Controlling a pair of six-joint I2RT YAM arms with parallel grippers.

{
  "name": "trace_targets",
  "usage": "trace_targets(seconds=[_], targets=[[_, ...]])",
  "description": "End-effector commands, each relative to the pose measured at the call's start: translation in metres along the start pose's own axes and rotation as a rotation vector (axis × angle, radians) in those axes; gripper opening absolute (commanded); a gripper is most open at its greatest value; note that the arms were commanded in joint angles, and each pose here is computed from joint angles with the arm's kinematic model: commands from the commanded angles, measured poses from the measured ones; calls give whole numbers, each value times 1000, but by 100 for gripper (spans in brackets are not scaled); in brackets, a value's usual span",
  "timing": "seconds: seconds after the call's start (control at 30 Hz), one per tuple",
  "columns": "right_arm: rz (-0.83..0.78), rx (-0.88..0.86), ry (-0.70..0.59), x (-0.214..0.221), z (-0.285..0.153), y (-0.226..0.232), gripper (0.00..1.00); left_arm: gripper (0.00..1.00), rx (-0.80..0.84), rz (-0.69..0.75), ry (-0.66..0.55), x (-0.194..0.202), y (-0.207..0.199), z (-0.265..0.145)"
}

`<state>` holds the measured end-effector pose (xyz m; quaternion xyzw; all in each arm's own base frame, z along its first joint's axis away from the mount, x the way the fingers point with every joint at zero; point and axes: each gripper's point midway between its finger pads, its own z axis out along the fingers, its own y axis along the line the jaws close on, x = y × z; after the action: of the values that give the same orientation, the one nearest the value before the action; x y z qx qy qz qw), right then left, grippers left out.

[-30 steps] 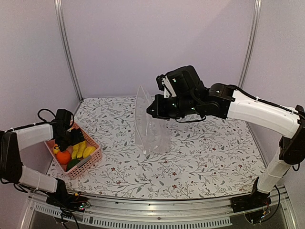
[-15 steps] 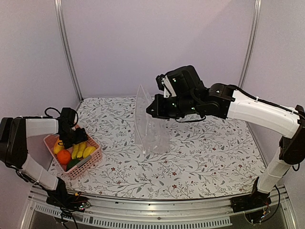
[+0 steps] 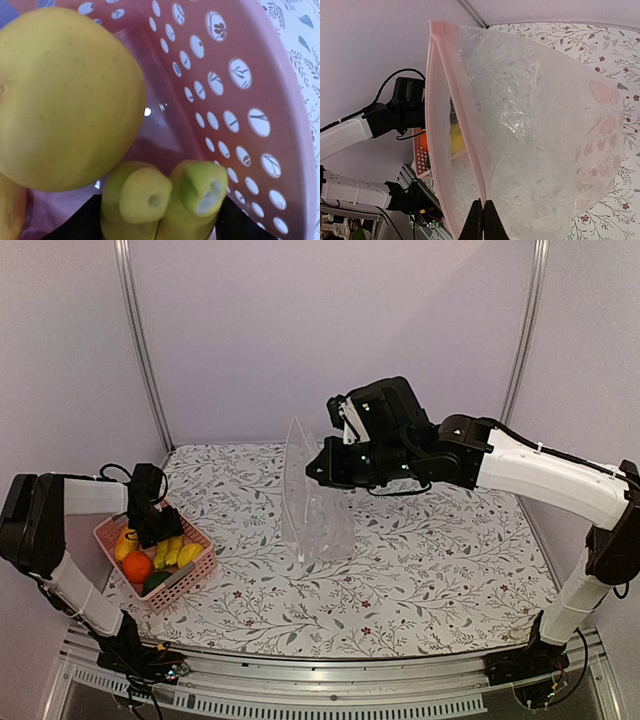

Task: Place the food in the zip-top bag and seal the zipper
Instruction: Pick up the fake fruit from the bin, then place the fake fruit in the zipper food storage bag.

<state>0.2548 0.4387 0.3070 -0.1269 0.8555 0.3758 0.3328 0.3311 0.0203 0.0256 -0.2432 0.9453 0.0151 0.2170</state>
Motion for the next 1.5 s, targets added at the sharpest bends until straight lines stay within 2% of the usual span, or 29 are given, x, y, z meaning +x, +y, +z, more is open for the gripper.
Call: trace_targets(seconds=[0.0, 0.23, 0.4, 0.53, 0.73, 0.93, 1.13, 1.3, 1.47], targets=[[-3, -24, -4, -3, 2, 7, 0, 68, 16, -9, -24, -10, -2, -6], [-4, -33, -3, -3, 1, 9, 0, 65, 46, -28, -151, -35, -1, -52], [-17, -55, -3, -4, 0, 15, 0, 65, 142, -35, -266, -49, -9, -99], [-34, -71, 1, -4, -1, 18, 0, 63, 326, -2, -375, -57, -35, -152], [-62, -104, 18, -3, -4, 25, 0, 61, 677, 145, -560, -57, -91, -267], [-67, -112, 26, -4, 2, 30, 0, 61, 1109, 246, -642, -32, -150, -370], [-49, -141, 38, -3, 6, 36, 0, 61, 1502, 391, -697, 11, -195, -452], [-34, -171, 49, -3, 5, 43, 0, 61, 1691, 534, -705, 47, -225, -495], [-2, -210, 61, -3, 2, 51, 0, 61, 1791, 651, -749, 76, -250, -511]])
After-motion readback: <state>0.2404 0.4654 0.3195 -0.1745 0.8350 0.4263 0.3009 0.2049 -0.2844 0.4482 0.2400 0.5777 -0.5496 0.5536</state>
